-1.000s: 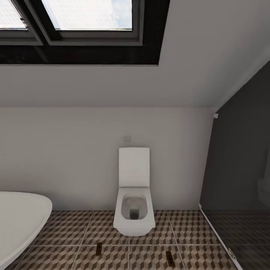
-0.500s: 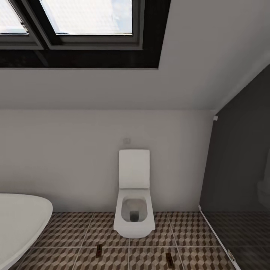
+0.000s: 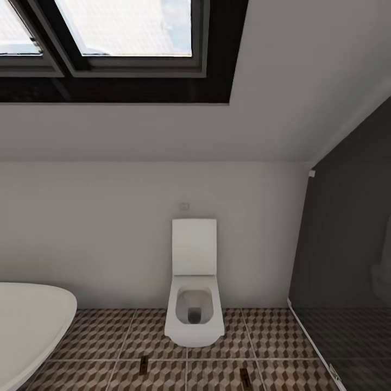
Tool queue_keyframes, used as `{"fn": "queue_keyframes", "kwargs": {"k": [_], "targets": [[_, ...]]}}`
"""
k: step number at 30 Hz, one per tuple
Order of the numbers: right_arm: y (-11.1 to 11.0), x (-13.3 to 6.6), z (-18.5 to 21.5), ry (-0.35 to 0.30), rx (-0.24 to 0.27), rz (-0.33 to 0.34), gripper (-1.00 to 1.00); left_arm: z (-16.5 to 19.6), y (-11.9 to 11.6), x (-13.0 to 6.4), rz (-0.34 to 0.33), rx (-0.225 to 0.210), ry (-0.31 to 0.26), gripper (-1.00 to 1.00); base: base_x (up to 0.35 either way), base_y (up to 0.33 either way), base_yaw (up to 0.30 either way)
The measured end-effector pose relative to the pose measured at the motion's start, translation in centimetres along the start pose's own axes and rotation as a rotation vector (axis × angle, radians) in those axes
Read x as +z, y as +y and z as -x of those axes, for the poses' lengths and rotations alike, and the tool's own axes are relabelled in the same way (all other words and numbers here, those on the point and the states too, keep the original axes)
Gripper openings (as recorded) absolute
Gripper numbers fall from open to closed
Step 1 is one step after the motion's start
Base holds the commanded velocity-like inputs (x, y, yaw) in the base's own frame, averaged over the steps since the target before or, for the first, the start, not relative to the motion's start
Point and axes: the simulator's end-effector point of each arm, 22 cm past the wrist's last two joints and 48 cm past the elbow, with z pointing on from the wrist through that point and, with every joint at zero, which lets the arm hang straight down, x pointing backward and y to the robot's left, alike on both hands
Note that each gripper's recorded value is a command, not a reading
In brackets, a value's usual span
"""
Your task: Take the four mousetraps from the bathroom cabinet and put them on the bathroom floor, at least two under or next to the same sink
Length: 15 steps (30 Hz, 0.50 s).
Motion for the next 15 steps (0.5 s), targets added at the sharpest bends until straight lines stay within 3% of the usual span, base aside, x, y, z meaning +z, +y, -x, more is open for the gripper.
{"fn": "queue_keyframes", "kwargs": {"k": [15], "targets": [[0.47, -0.07, 0.13, -0.001, 0.004, 0.007, 1.00, -0.02, 0.08, 0.00, 0.001, 0.000, 0.002, 1.00, 0.000, 0.000, 0.000]]}}
